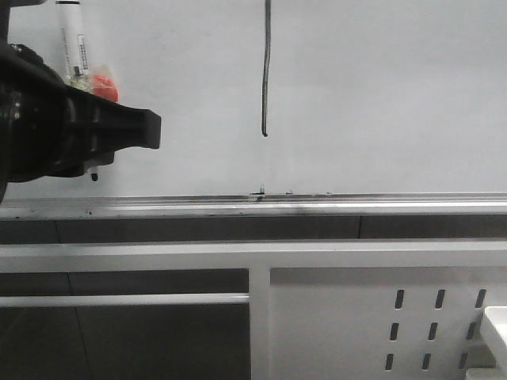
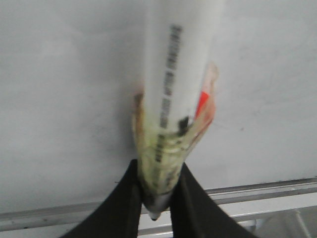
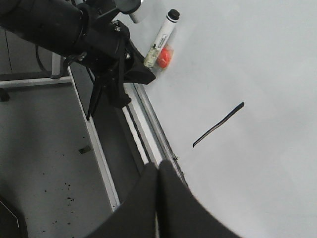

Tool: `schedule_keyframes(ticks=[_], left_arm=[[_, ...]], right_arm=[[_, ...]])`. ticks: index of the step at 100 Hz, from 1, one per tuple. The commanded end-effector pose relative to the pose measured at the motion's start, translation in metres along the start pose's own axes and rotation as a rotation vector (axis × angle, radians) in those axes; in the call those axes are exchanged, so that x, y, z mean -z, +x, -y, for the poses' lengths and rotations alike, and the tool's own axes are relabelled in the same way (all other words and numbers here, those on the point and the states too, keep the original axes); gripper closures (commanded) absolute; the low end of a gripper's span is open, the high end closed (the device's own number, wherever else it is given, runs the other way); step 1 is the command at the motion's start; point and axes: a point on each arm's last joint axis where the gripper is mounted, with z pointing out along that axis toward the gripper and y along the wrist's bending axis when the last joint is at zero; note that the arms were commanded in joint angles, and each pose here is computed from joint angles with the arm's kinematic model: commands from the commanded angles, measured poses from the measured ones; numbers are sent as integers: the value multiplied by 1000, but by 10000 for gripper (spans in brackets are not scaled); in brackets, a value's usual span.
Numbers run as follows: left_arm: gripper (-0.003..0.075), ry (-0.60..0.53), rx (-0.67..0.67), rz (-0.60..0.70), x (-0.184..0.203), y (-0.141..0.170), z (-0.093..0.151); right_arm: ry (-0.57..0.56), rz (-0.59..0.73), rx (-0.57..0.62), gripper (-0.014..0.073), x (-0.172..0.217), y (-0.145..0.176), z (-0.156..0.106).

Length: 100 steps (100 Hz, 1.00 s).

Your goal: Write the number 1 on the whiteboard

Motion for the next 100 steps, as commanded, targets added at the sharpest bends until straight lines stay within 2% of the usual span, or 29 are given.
schedule_keyframes(ticks=[1, 87, 94, 100], left_arm=[[740, -39, 18, 134, 4, -23, -2], [736, -37, 6, 154, 4, -31, 2], [710, -36, 0, 152, 4, -30, 2], [656, -36, -4, 152, 4, -30, 2]], right_arm=[[49, 80, -6, 664, 7, -10, 6], [29, 75, -24, 664, 7, -10, 4], [29, 75, -24, 664, 7, -10, 4], [29, 75, -24, 664, 7, -10, 4]])
